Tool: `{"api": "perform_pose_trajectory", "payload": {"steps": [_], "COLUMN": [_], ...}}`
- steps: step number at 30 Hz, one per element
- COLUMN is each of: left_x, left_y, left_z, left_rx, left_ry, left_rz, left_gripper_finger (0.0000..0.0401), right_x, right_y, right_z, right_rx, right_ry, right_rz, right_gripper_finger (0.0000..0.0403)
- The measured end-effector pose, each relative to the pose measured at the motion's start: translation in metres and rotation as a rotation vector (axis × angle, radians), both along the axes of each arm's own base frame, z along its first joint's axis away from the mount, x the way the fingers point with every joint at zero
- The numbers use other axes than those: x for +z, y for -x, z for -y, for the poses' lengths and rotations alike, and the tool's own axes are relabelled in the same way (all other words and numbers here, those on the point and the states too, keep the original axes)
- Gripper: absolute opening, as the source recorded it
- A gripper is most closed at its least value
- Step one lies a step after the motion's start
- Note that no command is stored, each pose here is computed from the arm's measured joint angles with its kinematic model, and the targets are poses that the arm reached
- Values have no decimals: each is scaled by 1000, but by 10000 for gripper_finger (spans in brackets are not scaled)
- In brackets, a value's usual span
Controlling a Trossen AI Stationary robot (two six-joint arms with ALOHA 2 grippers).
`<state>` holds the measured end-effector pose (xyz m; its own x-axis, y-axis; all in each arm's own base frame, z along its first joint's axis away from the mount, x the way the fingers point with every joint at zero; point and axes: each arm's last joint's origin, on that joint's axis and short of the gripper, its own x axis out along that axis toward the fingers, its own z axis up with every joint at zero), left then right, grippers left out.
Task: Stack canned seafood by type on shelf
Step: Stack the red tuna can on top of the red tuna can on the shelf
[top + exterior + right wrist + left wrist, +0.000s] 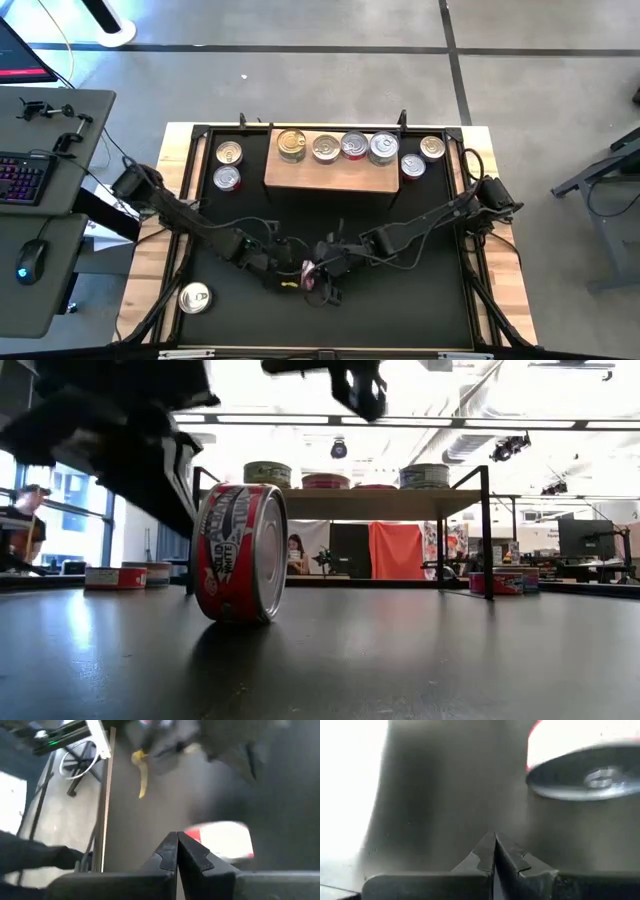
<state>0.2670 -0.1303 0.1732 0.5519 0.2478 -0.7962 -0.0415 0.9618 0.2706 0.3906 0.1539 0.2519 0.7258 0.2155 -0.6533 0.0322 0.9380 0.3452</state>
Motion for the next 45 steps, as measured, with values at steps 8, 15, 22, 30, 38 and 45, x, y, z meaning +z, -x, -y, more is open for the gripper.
{"api": "perform_pose_trajectory", "payload": {"steps": [8,15,22,30,38,45], "left_x": [19,47,68,81,83,84], "left_y": [48,74,86,87,86,86], "left_z": [-1,20,47,57,57,57], "left_rx": [248,320,239,234,290,312], "left_ry": [264,493,750,867,932,936], "left_rz": [209,410,517,632,654,671], "left_gripper_finger": [0,0,0,0,0,0], "right_x": [31,43,29,-9,-24,-30], "right_y": [-8,-17,-23,-31,-37,-50], "right_z": [9,35,56,56,55,53], "right_rx": [278,283,411,574,703,853], "right_ry": [115,268,306,465,875,904], "right_rz": [67,118,58,-45,-135,-198], "right_gripper_finger": [45,82,142,251,277,271]}}
